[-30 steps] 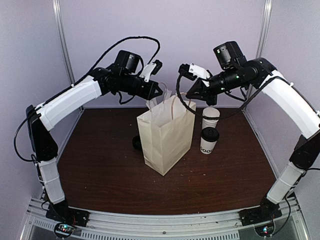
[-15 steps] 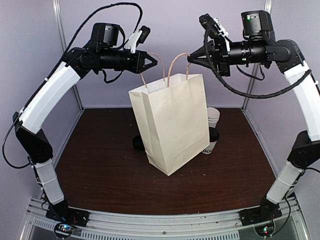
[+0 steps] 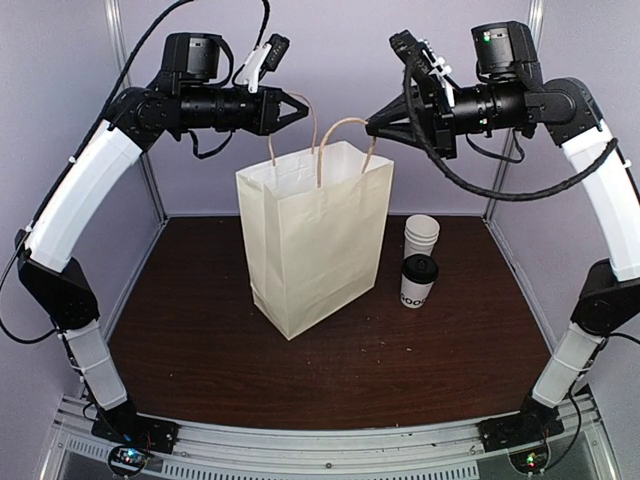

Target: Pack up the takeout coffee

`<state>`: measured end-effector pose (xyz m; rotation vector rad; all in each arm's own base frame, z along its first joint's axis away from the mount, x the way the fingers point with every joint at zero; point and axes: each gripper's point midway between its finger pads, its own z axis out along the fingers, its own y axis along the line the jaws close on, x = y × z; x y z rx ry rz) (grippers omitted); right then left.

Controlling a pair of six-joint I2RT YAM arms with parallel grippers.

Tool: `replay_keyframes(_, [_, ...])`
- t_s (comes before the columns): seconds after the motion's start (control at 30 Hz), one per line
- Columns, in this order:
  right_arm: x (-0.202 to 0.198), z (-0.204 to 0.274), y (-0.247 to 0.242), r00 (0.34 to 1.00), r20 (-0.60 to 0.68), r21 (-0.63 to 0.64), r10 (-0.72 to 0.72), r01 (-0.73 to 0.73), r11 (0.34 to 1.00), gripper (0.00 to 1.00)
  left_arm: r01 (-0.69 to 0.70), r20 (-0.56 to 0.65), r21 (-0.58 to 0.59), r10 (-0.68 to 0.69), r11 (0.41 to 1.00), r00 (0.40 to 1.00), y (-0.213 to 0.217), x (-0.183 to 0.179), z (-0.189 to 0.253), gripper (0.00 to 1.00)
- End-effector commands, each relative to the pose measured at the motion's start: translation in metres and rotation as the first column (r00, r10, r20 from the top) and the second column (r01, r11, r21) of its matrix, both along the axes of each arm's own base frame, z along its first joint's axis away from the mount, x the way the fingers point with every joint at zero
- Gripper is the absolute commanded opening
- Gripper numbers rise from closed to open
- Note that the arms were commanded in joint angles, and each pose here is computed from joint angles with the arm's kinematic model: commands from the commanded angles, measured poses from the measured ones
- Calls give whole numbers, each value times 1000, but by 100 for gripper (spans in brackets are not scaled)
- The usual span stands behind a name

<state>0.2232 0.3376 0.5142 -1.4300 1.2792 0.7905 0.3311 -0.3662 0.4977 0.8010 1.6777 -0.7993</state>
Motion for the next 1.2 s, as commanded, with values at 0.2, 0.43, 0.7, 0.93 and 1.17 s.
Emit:
replay_keyframes(0.2, [-22, -43, -18, 997, -8, -158, 78, -79, 984, 100, -136, -8, 66, 137, 989, 991, 28, 5, -31, 98])
replay_keyframes(0.43, [-19, -67, -26, 996, -59, -212, 63, -75, 974, 100, -201, 37, 144, 197, 969, 980, 46, 7, -44, 98])
replay_keyframes(0.7, [-19, -95, -23, 991, -105, -256, 82, -107, 961, 100, -108, -63, 245, 127, 963, 990, 46, -11, -86, 90])
replay_keyframes(0.93, [-1, -141, -7, 990, -128, -340, 56, -97, 935, 94, -24, -167, 320, 81, 947, 983, 38, -18, -134, 86])
replay_keyframes(1.17, [9, -156, 2, 987, -156, -365, 47, -102, 925, 92, -40, -211, 473, 158, 880, 965, 39, 3, -176, 78])
